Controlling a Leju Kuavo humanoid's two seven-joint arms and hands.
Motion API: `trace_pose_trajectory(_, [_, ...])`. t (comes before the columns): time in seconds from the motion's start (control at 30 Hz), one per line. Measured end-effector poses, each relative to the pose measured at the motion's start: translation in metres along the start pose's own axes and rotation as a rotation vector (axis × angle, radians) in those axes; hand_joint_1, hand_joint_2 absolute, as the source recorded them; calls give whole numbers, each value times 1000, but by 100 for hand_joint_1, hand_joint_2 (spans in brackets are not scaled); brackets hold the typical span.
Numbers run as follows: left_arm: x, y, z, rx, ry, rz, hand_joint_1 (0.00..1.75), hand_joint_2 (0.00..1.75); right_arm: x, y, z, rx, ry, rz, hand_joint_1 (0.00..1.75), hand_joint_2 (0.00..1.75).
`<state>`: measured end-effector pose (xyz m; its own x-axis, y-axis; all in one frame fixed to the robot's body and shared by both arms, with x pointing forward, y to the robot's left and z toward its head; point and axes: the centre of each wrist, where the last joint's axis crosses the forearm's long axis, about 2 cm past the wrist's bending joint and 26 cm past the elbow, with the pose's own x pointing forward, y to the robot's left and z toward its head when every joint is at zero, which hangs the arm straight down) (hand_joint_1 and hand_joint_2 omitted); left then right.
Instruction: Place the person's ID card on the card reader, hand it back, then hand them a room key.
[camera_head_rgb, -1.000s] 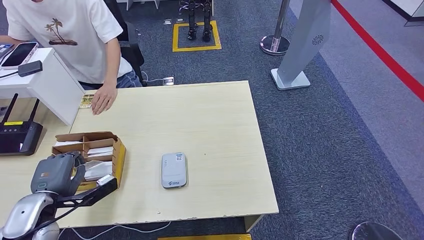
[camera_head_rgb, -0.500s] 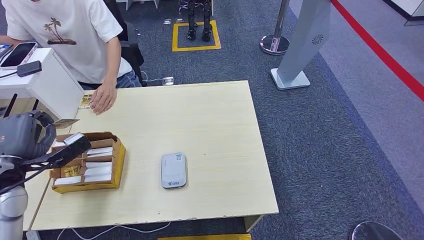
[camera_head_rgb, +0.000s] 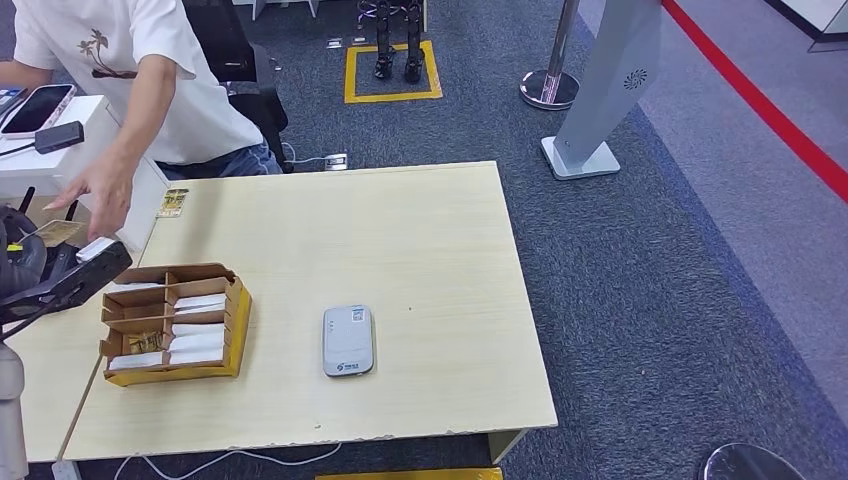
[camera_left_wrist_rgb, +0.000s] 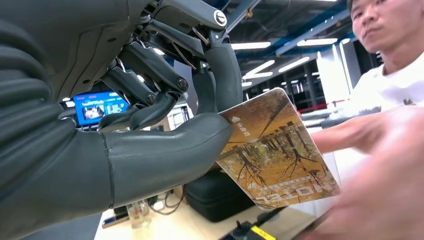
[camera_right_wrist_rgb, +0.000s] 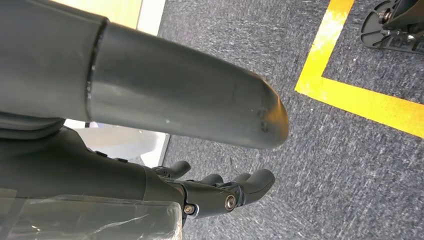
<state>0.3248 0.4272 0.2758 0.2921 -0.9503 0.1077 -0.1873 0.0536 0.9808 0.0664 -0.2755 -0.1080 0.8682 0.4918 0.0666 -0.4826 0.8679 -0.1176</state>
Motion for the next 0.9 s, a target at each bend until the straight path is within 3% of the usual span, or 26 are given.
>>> trace_pose_trajectory(0.33, [27, -13, -23, -44, -8, 31, 175, 175, 3, 0, 0, -3, -5, 14, 0, 0])
trace_pose_trajectory(0.9, [47, -21, -29, -84, -28, 82, 175, 175, 2, 0, 0, 0, -4, 18, 0, 0])
